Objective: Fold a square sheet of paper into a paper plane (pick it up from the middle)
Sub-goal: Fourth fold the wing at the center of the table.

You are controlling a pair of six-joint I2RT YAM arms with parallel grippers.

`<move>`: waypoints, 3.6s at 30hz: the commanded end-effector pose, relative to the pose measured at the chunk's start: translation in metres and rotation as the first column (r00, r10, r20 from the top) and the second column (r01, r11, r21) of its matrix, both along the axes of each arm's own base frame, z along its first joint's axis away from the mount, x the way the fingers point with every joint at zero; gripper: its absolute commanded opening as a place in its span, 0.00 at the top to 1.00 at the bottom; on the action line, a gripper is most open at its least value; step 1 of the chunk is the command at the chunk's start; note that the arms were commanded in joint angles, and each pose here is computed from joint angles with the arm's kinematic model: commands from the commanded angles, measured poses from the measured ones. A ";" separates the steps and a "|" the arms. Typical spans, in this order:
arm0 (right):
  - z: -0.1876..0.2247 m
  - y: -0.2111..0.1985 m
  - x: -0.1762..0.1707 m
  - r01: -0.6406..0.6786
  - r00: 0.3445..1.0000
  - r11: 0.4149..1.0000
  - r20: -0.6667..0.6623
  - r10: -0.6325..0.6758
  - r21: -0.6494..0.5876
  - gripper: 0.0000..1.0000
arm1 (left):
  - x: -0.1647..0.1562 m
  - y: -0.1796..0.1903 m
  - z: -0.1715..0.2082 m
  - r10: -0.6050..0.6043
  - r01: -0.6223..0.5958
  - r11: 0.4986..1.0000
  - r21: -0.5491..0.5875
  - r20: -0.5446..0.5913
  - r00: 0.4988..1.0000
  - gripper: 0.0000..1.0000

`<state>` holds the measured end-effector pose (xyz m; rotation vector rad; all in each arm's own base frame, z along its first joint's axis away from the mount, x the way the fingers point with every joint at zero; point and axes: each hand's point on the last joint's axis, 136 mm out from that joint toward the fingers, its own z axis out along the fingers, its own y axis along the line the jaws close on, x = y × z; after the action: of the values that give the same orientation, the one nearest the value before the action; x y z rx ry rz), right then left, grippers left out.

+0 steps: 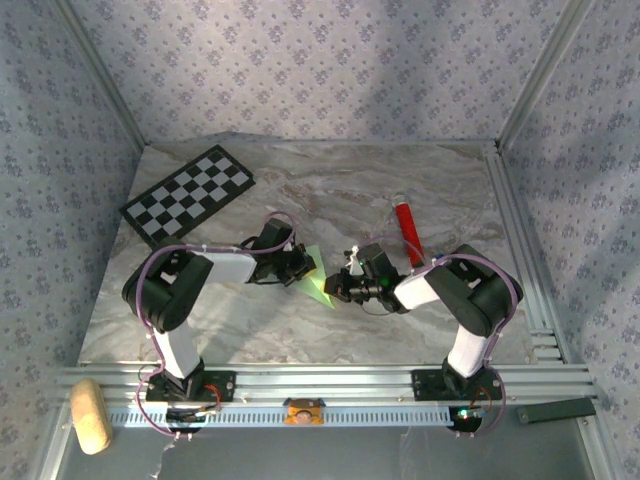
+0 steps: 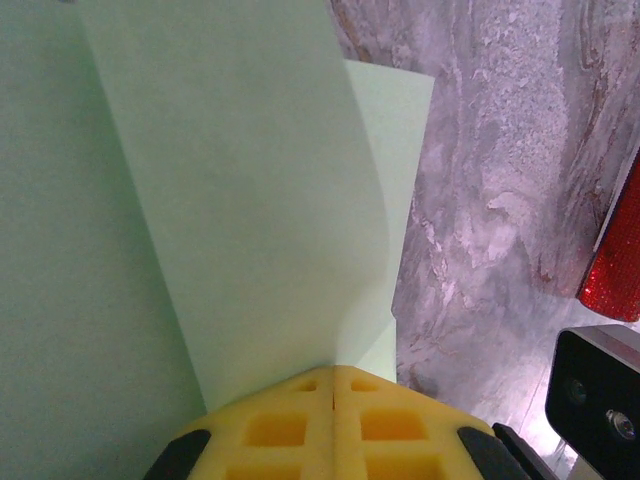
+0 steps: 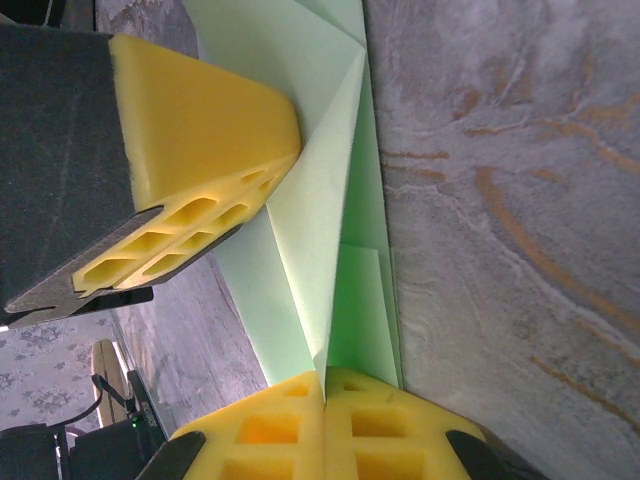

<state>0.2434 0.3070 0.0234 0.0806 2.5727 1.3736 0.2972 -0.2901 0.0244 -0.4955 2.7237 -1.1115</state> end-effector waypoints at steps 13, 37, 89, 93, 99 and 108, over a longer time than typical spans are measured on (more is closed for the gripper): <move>-0.041 -0.020 -0.015 0.029 0.991 0.988 -0.123 -0.048 -0.154 0.95 | -0.008 0.011 -0.028 0.005 0.002 0.995 0.101 -0.069 0.998 0.96; -0.037 -0.036 -0.051 -0.046 0.990 0.974 -0.141 0.014 -0.223 0.92 | -0.014 0.016 -0.029 0.004 0.003 0.995 0.104 -0.068 0.998 0.97; -0.025 -0.056 -0.072 -0.154 0.982 0.936 -0.151 0.111 -0.315 0.91 | -0.014 0.018 -0.032 0.009 -0.001 0.994 0.105 -0.073 0.997 0.97; -0.024 -0.059 -0.075 -0.162 0.981 0.933 -0.153 0.117 -0.322 0.92 | -0.014 0.019 -0.033 0.013 -0.005 0.994 0.107 -0.075 0.997 0.97; -0.030 -0.065 -0.078 -0.162 0.980 0.922 -0.168 0.108 -0.350 0.92 | -0.014 0.018 -0.033 0.011 -0.004 0.995 0.101 -0.074 0.997 0.97; -0.038 -0.075 -0.087 -0.199 0.969 0.892 -0.216 0.117 -0.407 0.93 | -0.011 0.019 -0.032 0.020 -0.013 0.995 0.096 -0.073 0.997 0.97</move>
<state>0.1950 0.2652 0.0176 -0.0978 2.8084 1.0308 0.2903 -0.2956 0.0197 -0.4684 2.7661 -1.1335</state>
